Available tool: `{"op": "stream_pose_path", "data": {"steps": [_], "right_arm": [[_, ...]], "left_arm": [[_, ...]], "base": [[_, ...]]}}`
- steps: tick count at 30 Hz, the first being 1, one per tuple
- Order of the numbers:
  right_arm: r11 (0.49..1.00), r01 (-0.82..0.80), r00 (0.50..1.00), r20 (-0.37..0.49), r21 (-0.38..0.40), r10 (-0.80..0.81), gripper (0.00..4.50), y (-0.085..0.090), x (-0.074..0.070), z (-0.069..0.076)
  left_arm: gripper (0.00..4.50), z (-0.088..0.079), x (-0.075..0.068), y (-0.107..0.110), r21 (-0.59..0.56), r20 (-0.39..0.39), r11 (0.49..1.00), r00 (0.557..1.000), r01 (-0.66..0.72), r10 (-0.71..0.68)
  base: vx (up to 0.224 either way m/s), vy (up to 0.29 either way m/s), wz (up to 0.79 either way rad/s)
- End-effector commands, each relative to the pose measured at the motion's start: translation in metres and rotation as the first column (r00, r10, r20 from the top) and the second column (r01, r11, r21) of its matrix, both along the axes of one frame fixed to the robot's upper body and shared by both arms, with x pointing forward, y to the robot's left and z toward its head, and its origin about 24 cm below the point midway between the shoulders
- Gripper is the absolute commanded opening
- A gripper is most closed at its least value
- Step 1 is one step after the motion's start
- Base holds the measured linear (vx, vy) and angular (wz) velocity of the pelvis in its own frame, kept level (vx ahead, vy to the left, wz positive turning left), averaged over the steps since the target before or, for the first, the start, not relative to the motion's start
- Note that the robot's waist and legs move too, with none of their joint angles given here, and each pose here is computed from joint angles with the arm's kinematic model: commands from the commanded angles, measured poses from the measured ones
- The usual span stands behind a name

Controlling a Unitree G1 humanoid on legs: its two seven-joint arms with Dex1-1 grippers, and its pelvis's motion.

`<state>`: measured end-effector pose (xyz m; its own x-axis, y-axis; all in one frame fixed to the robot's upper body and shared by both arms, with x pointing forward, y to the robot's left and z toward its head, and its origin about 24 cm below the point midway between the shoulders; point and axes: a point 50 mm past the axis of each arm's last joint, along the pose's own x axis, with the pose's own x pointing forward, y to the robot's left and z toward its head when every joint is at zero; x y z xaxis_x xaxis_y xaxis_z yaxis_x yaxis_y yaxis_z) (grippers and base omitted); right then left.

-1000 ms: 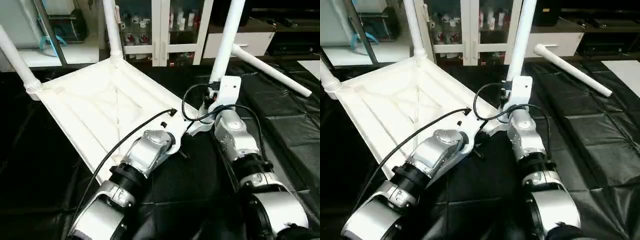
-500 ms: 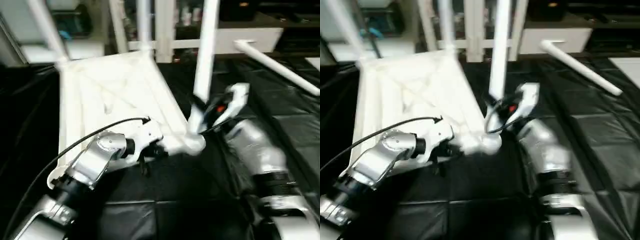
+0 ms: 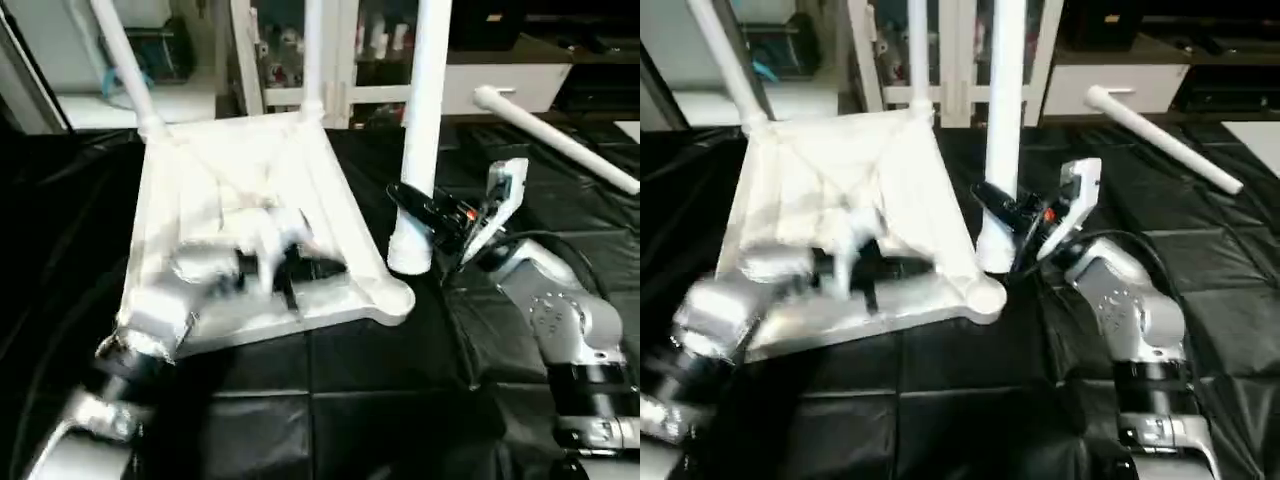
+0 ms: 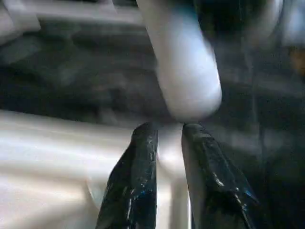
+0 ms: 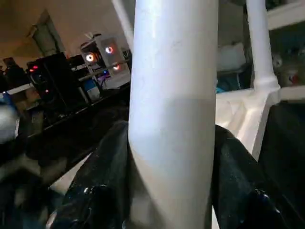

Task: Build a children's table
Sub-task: Insert table leg to table base

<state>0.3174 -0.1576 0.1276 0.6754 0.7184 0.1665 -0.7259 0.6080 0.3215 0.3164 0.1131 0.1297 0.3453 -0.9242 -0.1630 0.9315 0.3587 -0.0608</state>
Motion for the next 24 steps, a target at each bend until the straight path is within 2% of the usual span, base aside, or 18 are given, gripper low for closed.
{"op": "stream_pose_path", "data": {"steps": [1, 2, 4, 6, 7, 8, 9, 10, 12, 14, 16, 17, 20, 22, 24], "right_arm": [[0.998, -0.039, 0.999, 0.021, -0.043, 0.039, 1.82, 0.009, -0.005, 0.003], [0.997, -0.044, 0.999, 0.023, -0.056, 0.045, 1.82, 0.011, -0.005, 0.002], [0.995, -0.047, 0.999, 0.02, -0.091, 0.049, 1.82, 0.016, -0.005, 0.001], [0.984, -0.042, 0.999, 0.019, -0.171, 0.046, 1.82, 0.024, -0.004, -0.003], [0.978, -0.038, 0.999, 0.017, -0.203, 0.042, 1.82, 0.026, -0.003, -0.004], [0.973, -0.042, 0.999, 0.018, -0.229, 0.047, 1.82, 0.029, -0.002, -0.006], [0.969, -0.038, 0.999, 0.016, -0.243, 0.043, 1.82, 0.031, -0.001, -0.006], [0.964, -0.019, 1.0, 0.013, -0.264, 0.024, 1.82, 0.032, 0.002, -0.008], [0.958, 0.014, 1.0, 0.01, -0.287, -0.012, 1.82, 0.029, 0.006, -0.01], [0.955, 0.042, 0.999, 0.005, -0.294, -0.042, 1.82, 0.027, 0.009, -0.011], [0.953, 0.053, 0.999, 0.004, -0.3, -0.054, 1.82, 0.026, 0.009, -0.011], [0.95, 0.058, 0.998, 0.004, -0.308, -0.059, 1.82, 0.025, 0.009, -0.011], [0.945, 0.065, 0.998, 0.004, -0.32, -0.067, 1.82, 0.023, 0.009, -0.013], [0.942, 0.068, 0.997, 0.004, -0.329, -0.071, 1.82, 0.022, 0.009, -0.014], [0.94, 0.071, 0.997, 0.006, -0.333, -0.074, 1.82, 0.021, 0.009, -0.015]], "left_arm": [[1.27, 0.023, 0.012, 0.006, -0.118, -0.002, 0.991, 0.998, -0.067, 0.067], [1.39, 0.028, 0.019, 0.007, -0.142, -0.006, 0.984, 0.994, -0.111, 0.112], [1.51, 0.033, 0.039, 0.006, -0.119, 0.004, 0.95, 0.957, -0.289, 0.292], [1.54, 0.038, 0.061, -0.001, -0.05, 0.054, 0.879, 0.878, -0.474, 0.476], [1.54, 0.041, 0.065, -0.005, -0.034, 0.081, 0.866, 0.862, -0.499, 0.5], [1.54, 0.047, 0.067, -0.016, -0.042, 0.097, 0.874, 0.869, -0.484, 0.485], [1.54, 0.056, 0.066, -0.027, -0.063, 0.113, 0.894, 0.887, -0.444, 0.448], [1.54, 0.07, 0.062, -0.046, -0.112, 0.129, 0.924, 0.917, -0.365, 0.377], [1.54, 0.09, 0.051, -0.066, -0.178, 0.157, 0.952, 0.948, -0.25, 0.279], [1.54, 0.109, 0.037, -0.083, -0.249, 0.19, 0.961, 0.967, -0.122, 0.172], [1.54, 0.122, 0.024, -0.095, -0.295, 0.211, 0.955, 0.974, -0.017, 0.082], [1.54, 0.125, 0.017, -0.1, -0.305, 0.222, 0.952, 0.974, 0.032, 0.038], [1.54, 0.127, 0.011, -0.104, -0.318, 0.222, 0.946, 0.975, 0.065, 0.007], [1.54, 0.124, 0.015, -0.101, -0.318, 0.21, 0.948, 0.977, 0.026, 0.044], [1.54, 0.113, 0.025, -0.091, -0.286, 0.203, 0.956, 0.972, -0.062, 0.123]], "base": [[0.0, 0.0, 0.0], [0.0, 0.0, 0.0], [0.0, 0.0, 0.0], [0.0, 0.0, 0.0], [0.0, 0.0, 0.0], [0.0, 0.0, 0.0], [0.0, 0.0, 0.0], [0.0, 0.0, 0.0], [0.0, 0.0, 0.0], [0.0, 0.0, 0.0], [0.0, 0.0, 0.0], [0.0, 0.0, 0.0], [0.0, 0.0, 0.0], [0.0, 0.0, 0.0], [0.0, 0.0, 0.0]]}}
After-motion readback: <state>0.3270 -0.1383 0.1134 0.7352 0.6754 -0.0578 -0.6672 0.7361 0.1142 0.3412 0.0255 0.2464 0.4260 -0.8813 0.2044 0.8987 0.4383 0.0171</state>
